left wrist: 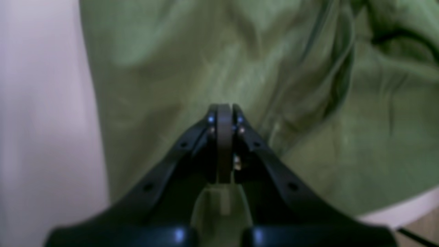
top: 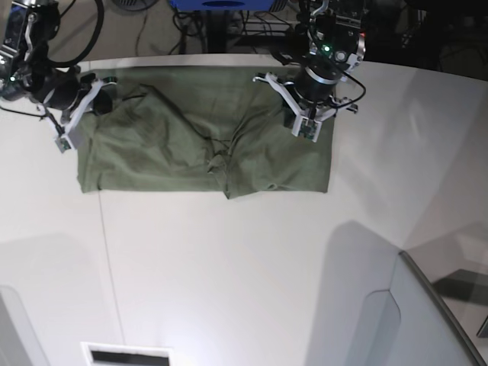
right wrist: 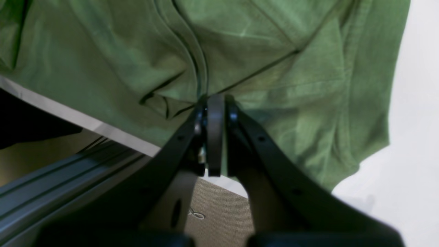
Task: Layout the t-shirt on the table in an organized manner, then fold the t-shirt properly
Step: 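Grasp the strip's middle with the left gripper and fold its end over, then release the folded end and raise the left gripper away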
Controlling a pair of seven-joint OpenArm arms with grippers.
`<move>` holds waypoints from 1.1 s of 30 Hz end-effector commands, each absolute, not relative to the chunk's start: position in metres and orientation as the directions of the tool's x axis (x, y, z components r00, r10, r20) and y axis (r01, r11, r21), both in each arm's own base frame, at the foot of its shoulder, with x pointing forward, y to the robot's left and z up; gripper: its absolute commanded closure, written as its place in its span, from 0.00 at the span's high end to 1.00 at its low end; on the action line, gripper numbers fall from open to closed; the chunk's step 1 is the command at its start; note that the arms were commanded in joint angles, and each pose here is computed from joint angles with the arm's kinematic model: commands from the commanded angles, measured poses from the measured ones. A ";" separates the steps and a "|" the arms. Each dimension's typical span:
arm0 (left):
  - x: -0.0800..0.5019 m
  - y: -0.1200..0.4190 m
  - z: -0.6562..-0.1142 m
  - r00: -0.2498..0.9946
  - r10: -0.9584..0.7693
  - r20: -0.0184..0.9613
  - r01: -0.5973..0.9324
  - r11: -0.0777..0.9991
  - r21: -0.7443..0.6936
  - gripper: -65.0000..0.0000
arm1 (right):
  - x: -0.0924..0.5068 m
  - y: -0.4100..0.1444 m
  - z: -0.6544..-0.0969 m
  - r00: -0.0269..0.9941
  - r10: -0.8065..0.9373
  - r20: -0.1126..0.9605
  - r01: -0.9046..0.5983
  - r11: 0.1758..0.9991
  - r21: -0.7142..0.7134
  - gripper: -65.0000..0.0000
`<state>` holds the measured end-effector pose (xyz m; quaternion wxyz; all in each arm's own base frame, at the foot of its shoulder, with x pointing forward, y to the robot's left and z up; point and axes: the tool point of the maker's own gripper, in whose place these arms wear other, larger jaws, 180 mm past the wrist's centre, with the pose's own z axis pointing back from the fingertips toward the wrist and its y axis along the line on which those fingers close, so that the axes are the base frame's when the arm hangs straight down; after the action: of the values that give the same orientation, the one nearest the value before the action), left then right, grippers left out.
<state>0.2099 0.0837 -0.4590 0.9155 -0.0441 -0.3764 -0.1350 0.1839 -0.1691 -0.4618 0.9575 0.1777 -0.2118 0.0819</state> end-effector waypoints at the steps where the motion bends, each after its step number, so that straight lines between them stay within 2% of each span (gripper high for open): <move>1: 0.211 0.076 -0.455 0.664 -0.202 0.720 0.287 0.958 0.003 0.00 | 0.195 -0.172 -0.453 0.878 0.079 0.473 -0.243 0.923 0.297 0.03; 7: 0.199 0.071 -0.466 0.694 -0.192 0.694 0.286 0.958 -0.021 0.00 | 0.198 -0.172 -0.452 0.874 0.079 0.480 -0.246 0.923 0.296 0.03; 14: 0.182 0.007 -0.466 0.673 -0.248 0.697 0.431 0.897 -0.096 0.00 | 0.199 -0.172 -0.451 0.873 0.079 0.481 -0.246 0.923 0.295 0.03; 22: 0.178 -0.069 -0.443 0.572 -0.314 0.758 0.609 0.781 -0.136 0.00 | 0.199 -0.171 -0.452 0.873 0.082 0.481 -0.250 0.922 0.296 0.03; 26: 0.180 -0.065 -0.428 0.545 -0.303 0.782 0.611 0.782 -0.122 0.00 | 0.198 -0.172 -0.452 0.874 0.079 0.480 -0.246 0.923 0.296 0.03; 29: 0.184 -0.031 -0.428 0.558 -0.298 0.774 0.562 0.823 -0.088 0.00 | 0.198 -0.172 -0.452 0.875 0.079 0.478 -0.245 0.923 0.296 0.03; 33: 0.194 0.040 -0.438 0.617 -0.253 0.745 0.404 0.914 -0.024 0.00 | 0.197 -0.172 -0.452 0.875 0.079 0.477 -0.245 0.923 0.296 0.03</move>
<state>0.1874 0.0456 -0.4492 0.9037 -0.0880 -0.3766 -0.1837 0.1890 -0.1696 -0.4598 0.9566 0.1767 -0.2163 0.0827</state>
